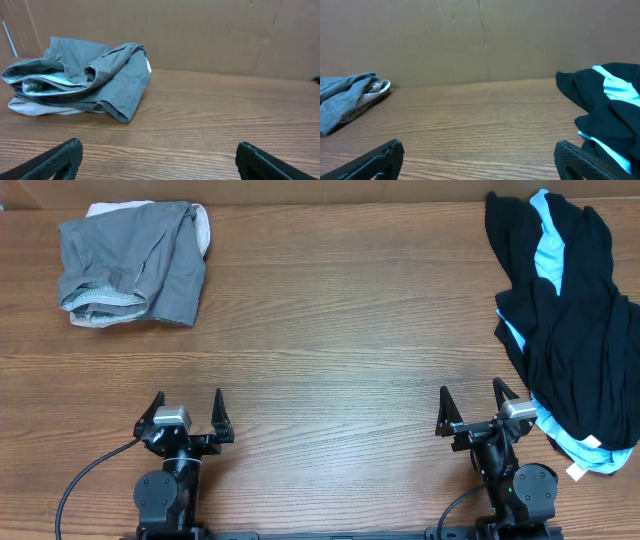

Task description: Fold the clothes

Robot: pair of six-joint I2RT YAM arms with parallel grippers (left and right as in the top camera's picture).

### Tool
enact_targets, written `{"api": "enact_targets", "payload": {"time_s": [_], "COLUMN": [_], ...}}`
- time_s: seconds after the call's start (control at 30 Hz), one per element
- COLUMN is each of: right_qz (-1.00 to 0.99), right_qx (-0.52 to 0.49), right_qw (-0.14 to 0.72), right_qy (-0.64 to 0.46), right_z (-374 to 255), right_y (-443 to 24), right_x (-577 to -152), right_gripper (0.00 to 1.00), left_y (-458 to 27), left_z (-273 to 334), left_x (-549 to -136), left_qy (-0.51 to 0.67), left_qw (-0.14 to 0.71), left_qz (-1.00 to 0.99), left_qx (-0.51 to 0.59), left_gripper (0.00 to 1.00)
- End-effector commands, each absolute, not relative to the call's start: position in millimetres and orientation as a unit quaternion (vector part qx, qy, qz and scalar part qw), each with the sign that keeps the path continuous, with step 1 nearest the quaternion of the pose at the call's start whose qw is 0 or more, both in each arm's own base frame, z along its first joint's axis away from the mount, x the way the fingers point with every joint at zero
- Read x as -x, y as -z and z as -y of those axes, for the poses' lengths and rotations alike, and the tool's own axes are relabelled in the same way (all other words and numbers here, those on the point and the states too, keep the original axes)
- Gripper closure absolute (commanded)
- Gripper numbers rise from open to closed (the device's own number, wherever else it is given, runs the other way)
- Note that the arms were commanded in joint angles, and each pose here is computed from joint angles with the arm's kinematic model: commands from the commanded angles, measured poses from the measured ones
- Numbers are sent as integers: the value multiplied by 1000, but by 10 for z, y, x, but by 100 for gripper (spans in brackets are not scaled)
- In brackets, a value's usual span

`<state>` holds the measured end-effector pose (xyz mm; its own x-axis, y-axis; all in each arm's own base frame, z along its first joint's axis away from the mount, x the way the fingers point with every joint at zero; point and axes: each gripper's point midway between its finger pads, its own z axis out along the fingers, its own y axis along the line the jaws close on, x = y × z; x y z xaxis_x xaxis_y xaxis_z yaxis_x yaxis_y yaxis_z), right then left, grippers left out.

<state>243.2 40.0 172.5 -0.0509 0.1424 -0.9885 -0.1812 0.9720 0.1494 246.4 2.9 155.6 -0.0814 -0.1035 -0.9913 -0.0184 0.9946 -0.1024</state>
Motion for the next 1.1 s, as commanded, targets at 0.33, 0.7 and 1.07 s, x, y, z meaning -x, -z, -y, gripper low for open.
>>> {"api": "enact_targets", "payload": {"time_s": [0.33,0.7,1.07], "right_qz": [-713,-713,-713], "right_qx": [9,9,9], "right_qw": [692,692,692], "right_qy": [-113,-113,-113], "right_z": [-376,-376,-376], "right_y": [-1711,-1711,-1711], "right_x": [-2435,-2435,-2435], "right_gripper": [0,0,0], "left_y": [-1560,-1560,-1560], "left_z": [-64,-64,-65], "left_x": [-2461,-2461,-2461], "left_qy": [29,29,29], "left_qw": [679,679,679], "left_qz": [-732,-732,-732], "left_qx": [51,51,51], "left_gripper": [0,0,0]}}
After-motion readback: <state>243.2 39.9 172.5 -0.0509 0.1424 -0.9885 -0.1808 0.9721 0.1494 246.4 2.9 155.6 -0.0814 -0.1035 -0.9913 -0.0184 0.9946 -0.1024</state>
